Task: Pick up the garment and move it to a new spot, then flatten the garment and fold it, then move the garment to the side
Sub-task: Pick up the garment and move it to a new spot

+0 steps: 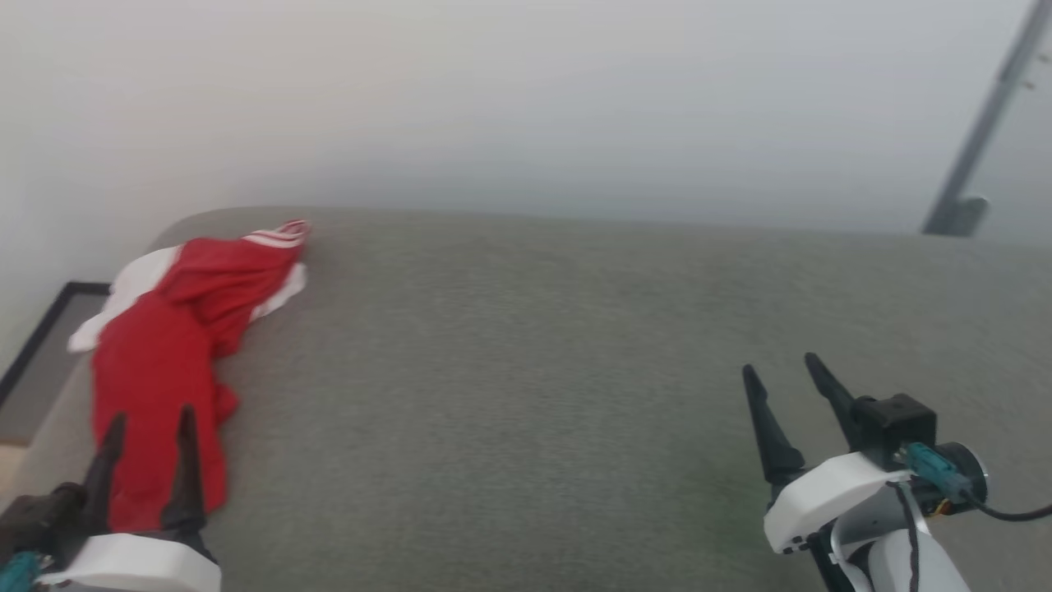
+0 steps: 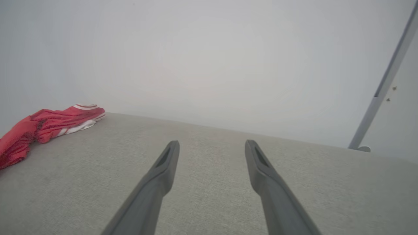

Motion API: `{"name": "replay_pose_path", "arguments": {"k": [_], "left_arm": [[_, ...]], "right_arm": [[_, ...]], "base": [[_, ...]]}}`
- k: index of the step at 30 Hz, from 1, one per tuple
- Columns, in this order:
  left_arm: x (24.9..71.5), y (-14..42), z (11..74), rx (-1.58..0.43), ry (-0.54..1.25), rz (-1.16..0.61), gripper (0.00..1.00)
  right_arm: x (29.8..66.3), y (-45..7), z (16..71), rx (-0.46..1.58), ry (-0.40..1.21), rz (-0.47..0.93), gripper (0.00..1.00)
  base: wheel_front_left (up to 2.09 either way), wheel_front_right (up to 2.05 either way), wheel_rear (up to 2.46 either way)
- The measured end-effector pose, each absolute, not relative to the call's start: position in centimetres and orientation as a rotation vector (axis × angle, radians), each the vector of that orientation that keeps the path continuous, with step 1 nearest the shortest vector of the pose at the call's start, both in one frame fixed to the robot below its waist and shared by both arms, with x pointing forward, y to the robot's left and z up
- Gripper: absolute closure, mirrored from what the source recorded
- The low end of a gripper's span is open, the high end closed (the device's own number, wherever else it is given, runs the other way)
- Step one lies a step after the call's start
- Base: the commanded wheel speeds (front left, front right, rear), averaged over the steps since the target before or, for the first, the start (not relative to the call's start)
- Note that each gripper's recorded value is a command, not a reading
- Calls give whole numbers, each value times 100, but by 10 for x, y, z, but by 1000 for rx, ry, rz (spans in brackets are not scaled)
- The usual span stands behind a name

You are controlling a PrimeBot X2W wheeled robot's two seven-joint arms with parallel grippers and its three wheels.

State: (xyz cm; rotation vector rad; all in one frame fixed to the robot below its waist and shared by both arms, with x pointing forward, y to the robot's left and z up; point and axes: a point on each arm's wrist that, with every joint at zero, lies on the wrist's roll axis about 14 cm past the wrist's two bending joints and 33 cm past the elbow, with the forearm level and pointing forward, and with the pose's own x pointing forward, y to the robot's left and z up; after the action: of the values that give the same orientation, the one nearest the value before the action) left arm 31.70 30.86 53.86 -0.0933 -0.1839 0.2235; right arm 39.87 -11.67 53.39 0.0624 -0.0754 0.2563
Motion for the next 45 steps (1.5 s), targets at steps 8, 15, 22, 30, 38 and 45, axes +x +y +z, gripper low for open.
{"name": "replay_pose_path", "arguments": {"k": [8, 15, 22, 30, 38, 45], "left_arm": [[263, 357, 546, -95, -216, 396, 0], [234, 374, 548, -115, -230, 472, 0], [229, 379, 538, -171, -189, 501, 0], [268, 386, 547, -172, -141, 460, 0], [340, 403, 560, -142, -54, 401, 0], [414, 409, 541, -140, 83, 372, 0]], "right_arm": [[404, -52, 539, 65, -79, 433, 0], [404, -22, 540, 64, -81, 510, 0], [406, -14, 536, 68, -70, 529, 0], [416, -27, 531, 69, -60, 494, 0], [440, -52, 531, 50, -64, 436, 0], [470, -77, 516, 26, -36, 380, 0]], "base": [[0, 0, 0], [0, 0, 0], [0, 0, 0], [0, 0, 0], [0, 0, 0], [0, 0, 0]]}}
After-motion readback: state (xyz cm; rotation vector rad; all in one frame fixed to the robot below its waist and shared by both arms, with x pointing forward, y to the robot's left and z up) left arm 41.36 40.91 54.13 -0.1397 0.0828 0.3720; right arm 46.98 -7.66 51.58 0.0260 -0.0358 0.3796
